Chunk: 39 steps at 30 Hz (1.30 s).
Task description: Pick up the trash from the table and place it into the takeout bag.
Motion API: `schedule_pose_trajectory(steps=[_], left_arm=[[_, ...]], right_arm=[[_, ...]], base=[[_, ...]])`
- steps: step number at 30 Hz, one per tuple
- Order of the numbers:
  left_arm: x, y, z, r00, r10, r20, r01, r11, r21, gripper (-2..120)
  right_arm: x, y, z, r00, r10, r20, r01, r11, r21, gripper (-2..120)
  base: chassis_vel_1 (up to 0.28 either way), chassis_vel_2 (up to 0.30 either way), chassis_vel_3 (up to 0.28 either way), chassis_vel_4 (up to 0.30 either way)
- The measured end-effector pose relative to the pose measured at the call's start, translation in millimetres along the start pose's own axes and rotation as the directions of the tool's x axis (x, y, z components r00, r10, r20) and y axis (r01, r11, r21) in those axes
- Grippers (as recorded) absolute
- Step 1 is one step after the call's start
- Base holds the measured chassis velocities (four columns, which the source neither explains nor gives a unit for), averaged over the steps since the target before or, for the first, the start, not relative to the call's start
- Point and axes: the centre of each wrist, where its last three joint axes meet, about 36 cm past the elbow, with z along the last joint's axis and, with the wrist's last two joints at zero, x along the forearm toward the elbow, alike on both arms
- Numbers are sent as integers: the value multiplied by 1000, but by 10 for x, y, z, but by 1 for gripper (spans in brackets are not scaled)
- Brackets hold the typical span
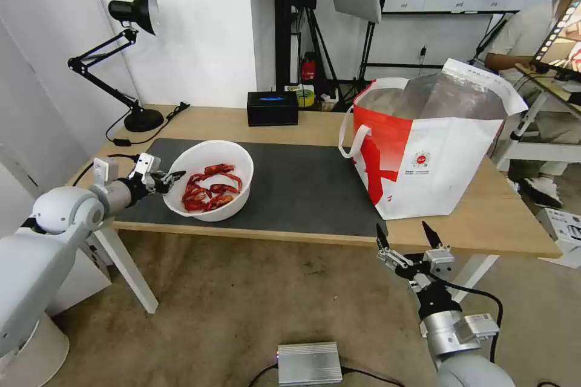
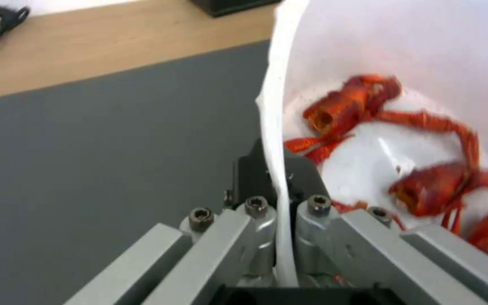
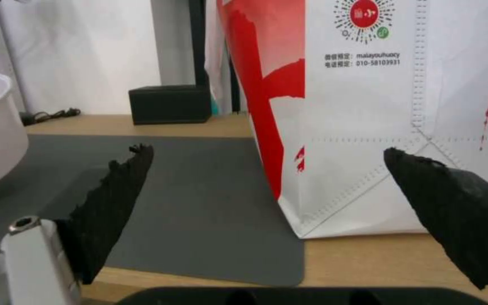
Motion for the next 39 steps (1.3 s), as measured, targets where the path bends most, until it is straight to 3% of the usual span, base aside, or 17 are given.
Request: schedule_pose_trajectory(steps=[22,32,39], left_arm=[[49,-374,-314,988,139,64,-141,989,30,0],[27,-758,-612,961,260,90,-260,966,-12,0],[-7,-906,-771,939,335,79,-333,942,-41,0]], right_arm=[[0,0,0,1000,0,0,0,1000,0,100],[0,0,0,1000,0,0,0,1000,0,100],[0,0,0,1000,0,0,0,1000,0,100]], base=[[0,0,0,0],[0,0,0,0],[0,0,0,0]])
